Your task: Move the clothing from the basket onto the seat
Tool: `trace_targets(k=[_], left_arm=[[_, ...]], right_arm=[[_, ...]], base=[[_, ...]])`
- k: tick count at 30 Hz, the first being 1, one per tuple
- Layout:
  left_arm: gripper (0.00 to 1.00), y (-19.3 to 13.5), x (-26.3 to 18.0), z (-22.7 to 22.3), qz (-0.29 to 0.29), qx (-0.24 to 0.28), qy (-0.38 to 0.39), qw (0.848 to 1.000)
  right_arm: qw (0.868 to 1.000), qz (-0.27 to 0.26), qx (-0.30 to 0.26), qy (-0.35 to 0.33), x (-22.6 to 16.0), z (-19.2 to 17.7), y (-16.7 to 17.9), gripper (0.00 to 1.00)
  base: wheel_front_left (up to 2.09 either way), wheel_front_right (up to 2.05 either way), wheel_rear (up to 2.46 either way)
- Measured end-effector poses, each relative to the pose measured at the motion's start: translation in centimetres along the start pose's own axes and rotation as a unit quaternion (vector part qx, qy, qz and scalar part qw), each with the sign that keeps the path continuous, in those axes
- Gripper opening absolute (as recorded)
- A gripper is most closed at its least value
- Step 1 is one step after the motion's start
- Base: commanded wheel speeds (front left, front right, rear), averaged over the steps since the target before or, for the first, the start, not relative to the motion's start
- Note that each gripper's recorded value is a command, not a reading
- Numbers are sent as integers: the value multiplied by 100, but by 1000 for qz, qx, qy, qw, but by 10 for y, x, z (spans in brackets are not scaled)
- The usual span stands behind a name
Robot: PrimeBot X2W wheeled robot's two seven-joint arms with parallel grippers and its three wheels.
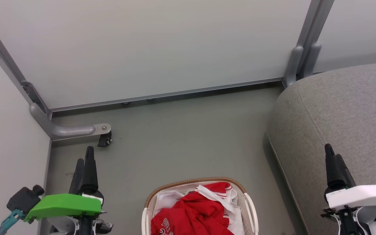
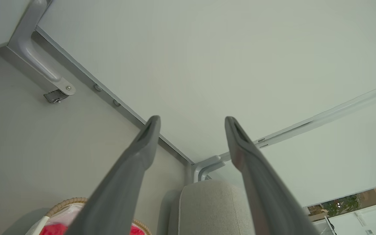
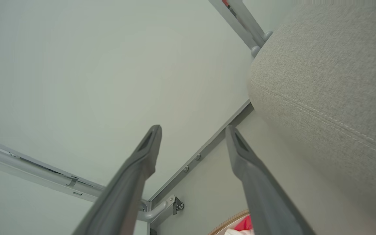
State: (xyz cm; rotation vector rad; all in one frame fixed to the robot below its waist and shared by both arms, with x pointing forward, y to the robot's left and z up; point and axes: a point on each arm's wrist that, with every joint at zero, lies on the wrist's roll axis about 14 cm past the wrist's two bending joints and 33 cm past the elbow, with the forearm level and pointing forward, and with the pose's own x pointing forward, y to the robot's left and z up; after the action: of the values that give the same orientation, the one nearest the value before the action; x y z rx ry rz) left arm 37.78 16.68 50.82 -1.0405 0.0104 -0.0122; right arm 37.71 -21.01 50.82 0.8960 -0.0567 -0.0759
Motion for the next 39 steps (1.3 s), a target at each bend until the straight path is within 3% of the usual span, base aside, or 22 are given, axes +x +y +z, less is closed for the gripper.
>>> trace_targets(k=[10, 21, 39], left_arm=[[100, -5, -5, -19, -10, 117, 23, 993], [100, -1, -11, -32, -8, 208, 35, 977], [100, 11, -17, -37, 1, 290, 37, 956]], right_arm=[[995, 10, -99, 1, -3, -1, 2, 100], [981, 27, -195, 0, -5, -3, 8, 100], [951, 52, -304, 16, -7, -19, 13, 100]], base=[[0, 0, 0], [0, 0, 0], [0, 0, 0]])
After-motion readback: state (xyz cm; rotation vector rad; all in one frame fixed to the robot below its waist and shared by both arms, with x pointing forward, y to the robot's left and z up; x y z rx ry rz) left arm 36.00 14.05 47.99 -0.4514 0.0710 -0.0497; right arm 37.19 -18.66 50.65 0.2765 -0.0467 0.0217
